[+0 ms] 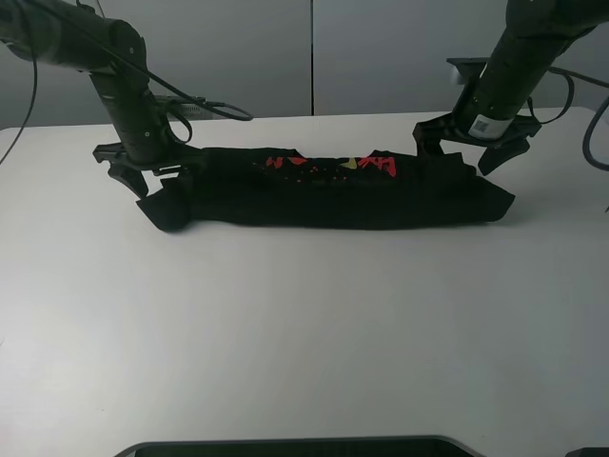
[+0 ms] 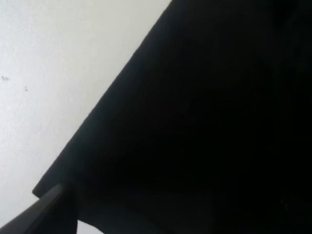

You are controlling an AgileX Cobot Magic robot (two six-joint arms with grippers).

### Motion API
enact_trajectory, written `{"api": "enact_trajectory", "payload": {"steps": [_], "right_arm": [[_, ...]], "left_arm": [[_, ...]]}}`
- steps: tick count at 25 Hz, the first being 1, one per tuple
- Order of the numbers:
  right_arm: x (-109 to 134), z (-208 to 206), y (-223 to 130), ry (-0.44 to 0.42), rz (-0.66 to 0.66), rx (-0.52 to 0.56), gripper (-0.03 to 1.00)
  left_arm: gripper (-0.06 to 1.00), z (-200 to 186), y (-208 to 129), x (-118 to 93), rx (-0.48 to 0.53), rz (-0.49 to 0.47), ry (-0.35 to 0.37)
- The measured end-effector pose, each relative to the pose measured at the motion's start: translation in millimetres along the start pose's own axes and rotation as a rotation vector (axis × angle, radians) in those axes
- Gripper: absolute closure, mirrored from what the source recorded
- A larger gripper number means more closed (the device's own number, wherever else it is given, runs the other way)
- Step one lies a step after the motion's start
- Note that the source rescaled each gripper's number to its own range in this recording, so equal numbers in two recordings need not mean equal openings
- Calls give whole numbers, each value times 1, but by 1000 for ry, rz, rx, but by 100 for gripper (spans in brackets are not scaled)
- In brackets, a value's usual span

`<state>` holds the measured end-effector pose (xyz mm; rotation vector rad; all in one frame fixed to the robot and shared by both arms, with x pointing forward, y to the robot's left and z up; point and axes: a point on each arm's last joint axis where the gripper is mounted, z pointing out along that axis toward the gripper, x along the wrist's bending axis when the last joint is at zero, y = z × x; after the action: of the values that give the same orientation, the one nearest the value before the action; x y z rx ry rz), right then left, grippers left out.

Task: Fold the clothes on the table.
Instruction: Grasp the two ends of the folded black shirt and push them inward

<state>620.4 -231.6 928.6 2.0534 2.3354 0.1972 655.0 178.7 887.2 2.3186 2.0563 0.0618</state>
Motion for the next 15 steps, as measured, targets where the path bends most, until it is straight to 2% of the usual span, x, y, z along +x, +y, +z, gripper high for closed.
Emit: {"api": "enact_trajectory", "payload": {"steps": [9,15], "right_arm": [[-34,4,18,-6,79,41,-3],[-38,27,16,-17,73,97,-3]], "left_arm": [[-4,12,-1,0,28,1,6],[-4,12,0,0,29,1,6]]}}
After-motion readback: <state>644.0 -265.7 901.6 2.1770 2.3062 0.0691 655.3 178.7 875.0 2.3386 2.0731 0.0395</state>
